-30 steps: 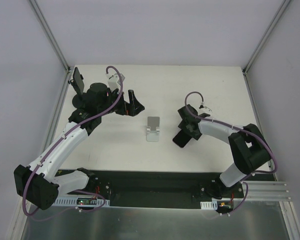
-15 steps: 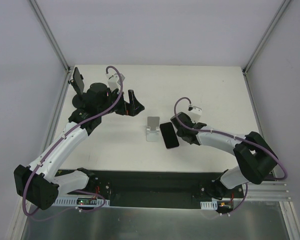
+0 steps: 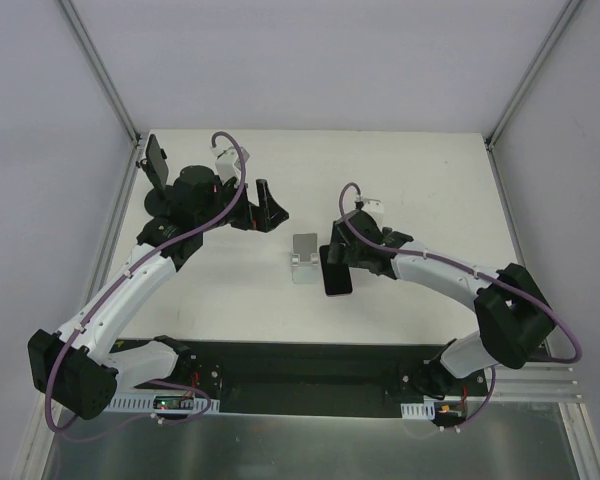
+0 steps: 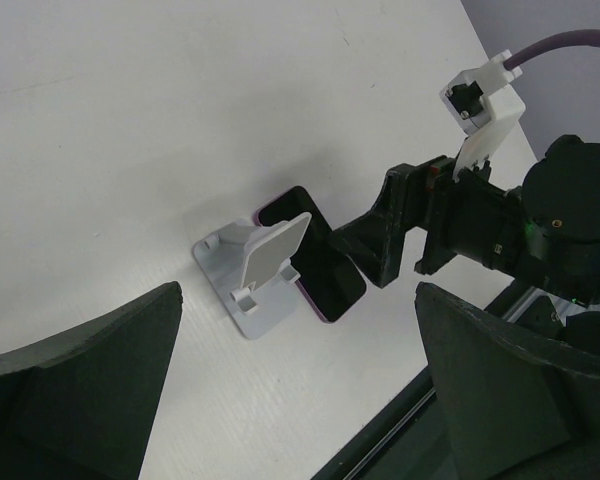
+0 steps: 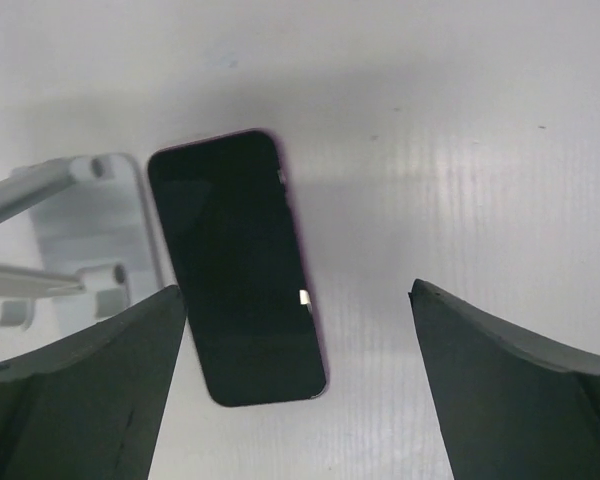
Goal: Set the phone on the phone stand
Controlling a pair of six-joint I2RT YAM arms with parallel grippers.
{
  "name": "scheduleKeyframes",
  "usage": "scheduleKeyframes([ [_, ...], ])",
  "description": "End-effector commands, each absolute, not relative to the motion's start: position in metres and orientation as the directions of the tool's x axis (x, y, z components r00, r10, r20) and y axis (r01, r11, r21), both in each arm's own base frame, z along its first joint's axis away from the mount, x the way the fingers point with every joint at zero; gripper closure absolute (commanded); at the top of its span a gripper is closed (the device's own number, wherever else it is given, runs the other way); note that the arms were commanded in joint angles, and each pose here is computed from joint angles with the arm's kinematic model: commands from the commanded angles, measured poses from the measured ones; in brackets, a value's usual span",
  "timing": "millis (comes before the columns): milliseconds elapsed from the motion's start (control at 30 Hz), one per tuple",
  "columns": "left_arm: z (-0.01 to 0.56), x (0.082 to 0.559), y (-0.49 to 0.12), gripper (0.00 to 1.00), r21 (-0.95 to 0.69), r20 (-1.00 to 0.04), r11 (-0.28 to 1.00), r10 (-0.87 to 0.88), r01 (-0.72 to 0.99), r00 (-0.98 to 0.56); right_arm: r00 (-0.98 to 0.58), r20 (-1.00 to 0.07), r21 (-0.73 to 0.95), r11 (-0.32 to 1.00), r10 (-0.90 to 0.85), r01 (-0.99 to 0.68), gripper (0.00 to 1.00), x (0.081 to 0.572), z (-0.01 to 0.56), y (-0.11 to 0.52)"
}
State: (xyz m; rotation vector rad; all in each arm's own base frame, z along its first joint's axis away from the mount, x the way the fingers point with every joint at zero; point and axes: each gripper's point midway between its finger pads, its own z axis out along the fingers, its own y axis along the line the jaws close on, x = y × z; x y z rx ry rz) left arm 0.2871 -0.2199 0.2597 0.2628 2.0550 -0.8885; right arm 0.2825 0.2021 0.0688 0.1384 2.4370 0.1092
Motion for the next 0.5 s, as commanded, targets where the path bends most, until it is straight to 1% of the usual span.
scheduleKeyframes([
  [0, 0.275, 0.292, -0.216, 0.01, -0.474, -0.811, 0.727, -0.142, 0.496, -0.568, -0.812, -0.582, 0.134, 0.979, -0.048, -0.154, 0.03, 0.266, 0.078, 0.234],
  [133, 0.279, 0.290, -0.217, 0.01, -0.478, -0.813, 0.719, -0.145, 0.504, -0.565, -0.829, -0.544, 0.138, 0.961, -0.131, -0.242, 0.03, 0.254, 0.072, 0.243],
  [233, 0.278, 0.293, -0.215, 0.01, -0.474, -0.813, 0.733, -0.152, 0.487, -0.561, -0.861, -0.469, 0.124, 0.950, -0.197, -0.285, 0.04, 0.241, 0.054, 0.247],
  [267, 0.278, 0.293, -0.216, 0.01, -0.485, -0.807, 0.730, -0.160, 0.482, -0.569, -0.860, -0.465, 0.116, 0.949, -0.209, -0.293, 0.03, 0.239, 0.052, 0.248],
  [333, 0.288, 0.288, -0.224, 0.01, -0.543, -0.777, 0.684, -0.188, 0.487, -0.601, -0.863, -0.449, 0.081, 0.951, -0.232, -0.297, 0.04, 0.237, 0.045, 0.246],
  [400, 0.298, 0.282, -0.232, 0.01, -0.597, -0.742, 0.640, -0.214, 0.483, -0.635, -0.859, -0.449, 0.079, 0.947, -0.244, -0.311, 0.03, 0.239, 0.048, 0.252],
  [467, 0.313, 0.283, -0.233, 0.01, -0.607, -0.745, 0.626, -0.236, 0.489, -0.624, -0.857, -0.449, 0.065, 0.947, -0.252, -0.313, 0.04, 0.243, 0.047, 0.256],
])
